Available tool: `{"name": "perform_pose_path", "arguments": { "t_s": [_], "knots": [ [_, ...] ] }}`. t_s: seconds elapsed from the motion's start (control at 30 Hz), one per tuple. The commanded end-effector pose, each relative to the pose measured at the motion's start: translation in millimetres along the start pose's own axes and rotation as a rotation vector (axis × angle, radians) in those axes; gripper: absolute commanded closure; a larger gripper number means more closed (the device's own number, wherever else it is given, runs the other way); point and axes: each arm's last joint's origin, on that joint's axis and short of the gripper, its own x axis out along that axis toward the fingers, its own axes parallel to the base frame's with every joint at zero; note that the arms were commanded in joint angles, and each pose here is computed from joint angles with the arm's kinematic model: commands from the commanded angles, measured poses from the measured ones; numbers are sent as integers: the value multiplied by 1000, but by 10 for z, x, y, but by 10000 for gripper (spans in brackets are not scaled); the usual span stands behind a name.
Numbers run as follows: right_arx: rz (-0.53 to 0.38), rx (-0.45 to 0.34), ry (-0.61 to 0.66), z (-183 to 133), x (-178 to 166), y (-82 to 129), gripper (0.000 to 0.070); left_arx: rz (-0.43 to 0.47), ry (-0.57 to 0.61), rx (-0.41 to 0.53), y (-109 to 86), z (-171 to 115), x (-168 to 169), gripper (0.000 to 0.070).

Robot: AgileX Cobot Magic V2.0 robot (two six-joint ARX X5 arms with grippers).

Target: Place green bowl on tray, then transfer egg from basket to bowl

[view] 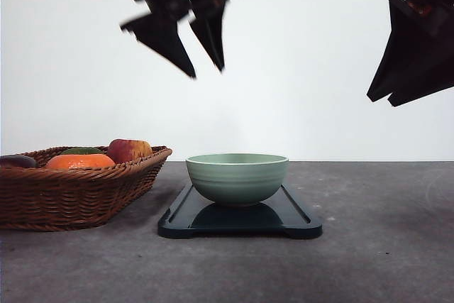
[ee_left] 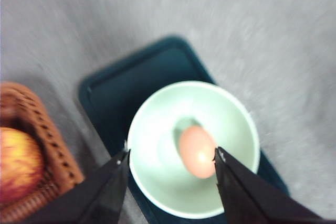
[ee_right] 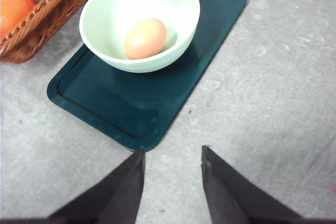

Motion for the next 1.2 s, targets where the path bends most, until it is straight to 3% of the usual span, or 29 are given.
{"name": "perform_pose_path", "arguments": {
  "t_s": [0.0, 0.2, 0.67, 0.87, 0.97, 1.03, 1.1, 1.17],
  "knots": [
    [1, 6, -5, 22, 7, 8, 491, -3, -10, -5, -9, -57, -42, 377],
    [1, 6, -4, 21, 7, 8, 491, 14, -46, -43, 93, -433, -356, 377],
    [2, 6, -5, 21, 7, 8, 491, 122, -87, -261, 440, -1607, -798, 378],
    [3, 7, -3, 20, 7, 8, 491, 141, -111, -285, 471, -1808, -859, 379],
    [13, 9, 24, -6, 7, 10, 490, 141, -61, -308, 465, -1860, -861, 379],
    [25, 7, 29, -10, 7, 13, 525, 140, -26, -311, 457, -1894, -860, 469],
    [29, 1, 22, -3, 7, 15, 697, 141, -16, -294, 455, -1901, -858, 691],
    [54, 4, 9, 13, 5, 24, 684, 140, -24, -294, 456, -1894, -861, 700]
  ]
}}
